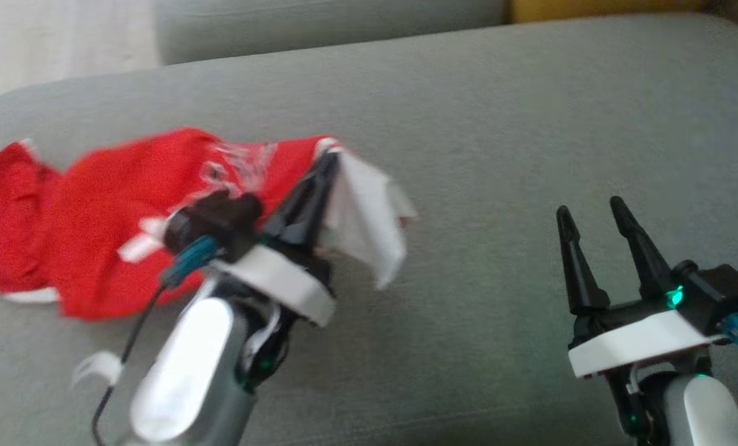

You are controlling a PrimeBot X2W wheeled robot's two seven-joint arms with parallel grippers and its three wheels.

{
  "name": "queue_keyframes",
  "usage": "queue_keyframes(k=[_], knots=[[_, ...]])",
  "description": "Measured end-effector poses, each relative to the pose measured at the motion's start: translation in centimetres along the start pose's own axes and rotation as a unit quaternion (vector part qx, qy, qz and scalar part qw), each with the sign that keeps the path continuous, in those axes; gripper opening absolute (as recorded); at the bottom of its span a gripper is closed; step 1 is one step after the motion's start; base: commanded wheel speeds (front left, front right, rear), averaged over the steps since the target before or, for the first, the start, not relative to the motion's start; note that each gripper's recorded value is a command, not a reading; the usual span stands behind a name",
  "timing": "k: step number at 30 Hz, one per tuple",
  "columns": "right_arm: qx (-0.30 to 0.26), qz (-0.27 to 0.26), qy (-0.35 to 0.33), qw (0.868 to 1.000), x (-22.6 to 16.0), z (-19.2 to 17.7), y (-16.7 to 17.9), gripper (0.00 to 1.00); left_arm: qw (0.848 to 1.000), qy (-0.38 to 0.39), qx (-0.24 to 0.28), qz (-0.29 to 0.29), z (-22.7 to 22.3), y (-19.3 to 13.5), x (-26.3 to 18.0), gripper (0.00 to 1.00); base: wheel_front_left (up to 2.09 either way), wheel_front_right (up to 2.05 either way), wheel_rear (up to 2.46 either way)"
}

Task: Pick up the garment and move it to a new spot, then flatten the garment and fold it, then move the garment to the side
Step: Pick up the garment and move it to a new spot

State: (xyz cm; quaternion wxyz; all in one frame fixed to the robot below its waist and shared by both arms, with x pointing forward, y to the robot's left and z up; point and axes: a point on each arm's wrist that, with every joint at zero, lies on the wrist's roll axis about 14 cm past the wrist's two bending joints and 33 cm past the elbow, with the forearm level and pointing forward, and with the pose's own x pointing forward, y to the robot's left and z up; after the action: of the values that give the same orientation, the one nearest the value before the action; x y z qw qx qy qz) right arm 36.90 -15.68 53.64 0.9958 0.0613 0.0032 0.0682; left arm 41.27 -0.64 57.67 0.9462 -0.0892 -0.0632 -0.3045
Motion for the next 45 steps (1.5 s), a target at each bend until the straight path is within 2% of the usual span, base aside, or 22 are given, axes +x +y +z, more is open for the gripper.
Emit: queue_keyframes(k=[5, 11, 14, 19, 20, 21, 22, 24, 28, 33, 34, 39, 45], knots=[[0.001, -0.039, 0.003, 0.999, -1.3, -0.1, -2.2, 1.0, 0.994, -0.01, -0.018, -0.111, -0.2, -6.4, 4.0, 0.0, 0.0, 0.0, 0.0], [0.003, -0.085, 0.003, 0.996, -1.9, -0.3, -5.0, 1.0, 0.98, -0.021, -0.057, -0.19, -0.7, -10.9, 7.8, 0.0, 0.0, 0.0, 0.0], [0.005, -0.102, 0.019, 0.995, -2.1, -1.5, -6.0, 1.0, 0.975, 0.019, -0.076, -0.208, -3.8, -12.0, 9.1, 0.0, 0.0, 0.0, 0.0], [0.005, -0.125, 0.034, 0.992, -1.9, -2.9, -7.4, 1.0, 0.962, 0.132, -0.101, -0.216, -11.9, -12.7, 8.5, 0.0, 0.0, 0.0, 0.0], [0.003, -0.128, 0.036, 0.991, -1.8, -3.0, -7.7, 1.0, 0.96, 0.146, -0.104, -0.215, -13.0, -12.6, 8.3, 0.66, 0.0, 0.0, 0.0], [0.002, -0.13, 0.039, 0.991, -1.7, -3.2, -7.9, 1.0, 0.958, 0.155, -0.104, -0.215, -13.8, -12.6, 8.2, 0.66, 0.0, 0.0, 0.0], [0.002, -0.131, 0.042, 0.99, -1.6, -3.5, -8.0, 1.0, 0.957, 0.159, -0.102, -0.218, -14.3, -12.7, 8.0, 1.0, 0.0, 0.0, 0.0], [0.004, -0.129, 0.048, 0.99, -1.4, -4.0, -7.9, 1.0, 0.958, 0.151, -0.099, -0.221, -14.2, -12.6, 8.1, 1.0, 0.0, 0.0, 0.0], [0.006, -0.117, 0.046, 0.992, -0.9, -4.0, -7.4, 1.0, 0.968, 0.115, -0.085, -0.206, -12.7, -11.4, 8.1, 1.0, 0.0, 0.0, 0.0], [-0.001, -0.093, 0.038, 0.995, 0.0, -3.2, -6.1, 1.0, 0.988, 0.078, -0.047, -0.129, -10.2, -6.8, 7.2, 1.0, 0.0, 0.0, 0.0], [-0.001, -0.093, 0.038, 0.995, 0.0, -3.2, -6.1, 1.0, 0.988, 0.078, -0.047, -0.129, -10.2, -6.8, 7.2, 1.0, 0.0, 0.0, 0.0], [-0.003, -0.061, 0.038, 0.997, 0.8, -2.8, -4.3, 1.0, 0.998, 0.063, -0.012, 0.0, -8.5, 0.7, 4.1, 1.0, 0.0, 0.0, 0.0], [-0.005, -0.029, 0.045, 0.999, 1.5, -2.9, -2.3, 1.0, 0.99, 0.031, 0.021, 0.14, -5.3, 8.2, -1.0, 1.0, 0.0, 0.0, 0.0]])
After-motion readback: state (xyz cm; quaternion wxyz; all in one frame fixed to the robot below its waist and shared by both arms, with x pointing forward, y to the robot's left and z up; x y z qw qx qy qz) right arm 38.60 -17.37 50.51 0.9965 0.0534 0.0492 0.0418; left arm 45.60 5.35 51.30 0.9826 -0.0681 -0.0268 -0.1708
